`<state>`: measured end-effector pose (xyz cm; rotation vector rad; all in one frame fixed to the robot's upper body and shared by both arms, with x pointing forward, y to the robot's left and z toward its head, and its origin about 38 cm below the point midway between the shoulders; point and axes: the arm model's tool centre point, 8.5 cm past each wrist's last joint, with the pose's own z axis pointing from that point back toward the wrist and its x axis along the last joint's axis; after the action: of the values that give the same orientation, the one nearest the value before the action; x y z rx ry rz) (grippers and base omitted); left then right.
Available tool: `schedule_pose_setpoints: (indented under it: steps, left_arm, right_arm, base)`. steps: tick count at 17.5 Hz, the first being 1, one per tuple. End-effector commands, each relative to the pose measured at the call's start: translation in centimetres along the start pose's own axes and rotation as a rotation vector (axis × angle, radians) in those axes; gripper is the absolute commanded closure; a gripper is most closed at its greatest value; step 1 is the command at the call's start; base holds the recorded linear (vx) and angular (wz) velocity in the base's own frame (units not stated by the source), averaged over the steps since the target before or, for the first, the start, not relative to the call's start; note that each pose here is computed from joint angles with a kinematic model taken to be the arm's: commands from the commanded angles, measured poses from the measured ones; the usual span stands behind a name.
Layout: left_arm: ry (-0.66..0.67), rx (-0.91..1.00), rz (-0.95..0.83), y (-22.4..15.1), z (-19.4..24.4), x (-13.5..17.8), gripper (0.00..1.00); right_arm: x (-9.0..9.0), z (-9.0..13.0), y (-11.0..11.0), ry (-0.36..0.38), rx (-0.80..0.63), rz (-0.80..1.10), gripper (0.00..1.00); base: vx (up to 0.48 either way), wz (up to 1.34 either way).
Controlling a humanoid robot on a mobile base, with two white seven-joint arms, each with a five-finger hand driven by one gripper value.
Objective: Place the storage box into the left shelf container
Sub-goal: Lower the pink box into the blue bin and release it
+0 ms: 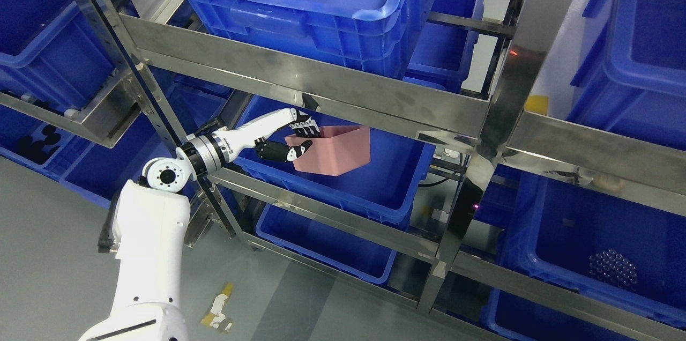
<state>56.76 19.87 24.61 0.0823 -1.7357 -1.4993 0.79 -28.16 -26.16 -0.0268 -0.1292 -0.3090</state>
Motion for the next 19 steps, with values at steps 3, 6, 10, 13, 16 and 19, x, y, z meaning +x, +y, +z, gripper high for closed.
schedule_pose_setpoints:
  steps: [3,6,10,13,16,19]
  left_arm:
    - [0.087,-0.079,0.263,-5.4,-0.1,-3.6,0.97]
    - [0.092,-0.046,0.260,-4.6,-0.3,-3.5,0.97]
    - [0.120,0.018,0.279,-3.5,-0.4,-3.7,0.93]
    - [0.126,0.083,0.276,-2.9,-0.4,-3.8,0.82]
    - [0.130,0.087,0.273,-3.0,-0.5,-3.8,0.70]
    - [0.136,0.098,0.249,-2.8,-0.8,-3.6,0.44]
  right_arm:
    - [0.4,0.5,1.8,-0.008,0.325,0.013,0.00]
    - [0.4,0.5,1.8,-0.008,0.325,0.013,0.00]
    - [0.4,0.5,1.8,-0.008,0.325,0.013,0.00]
    - [0.4,0.5,1.8,-0.008,0.325,0.013,0.00]
    - [0.4,0.5,1.8,-0.008,0.325,0.013,0.00]
    - [0.4,0.5,1.8,-0.008,0.325,0.013,0.00]
  base:
    - [0.079,0.00]
    - [0.052,0.00]
    - [0.014,0.00]
    - [0.000,0.00]
    - [0.000,0.00]
    - [0.000,0.00]
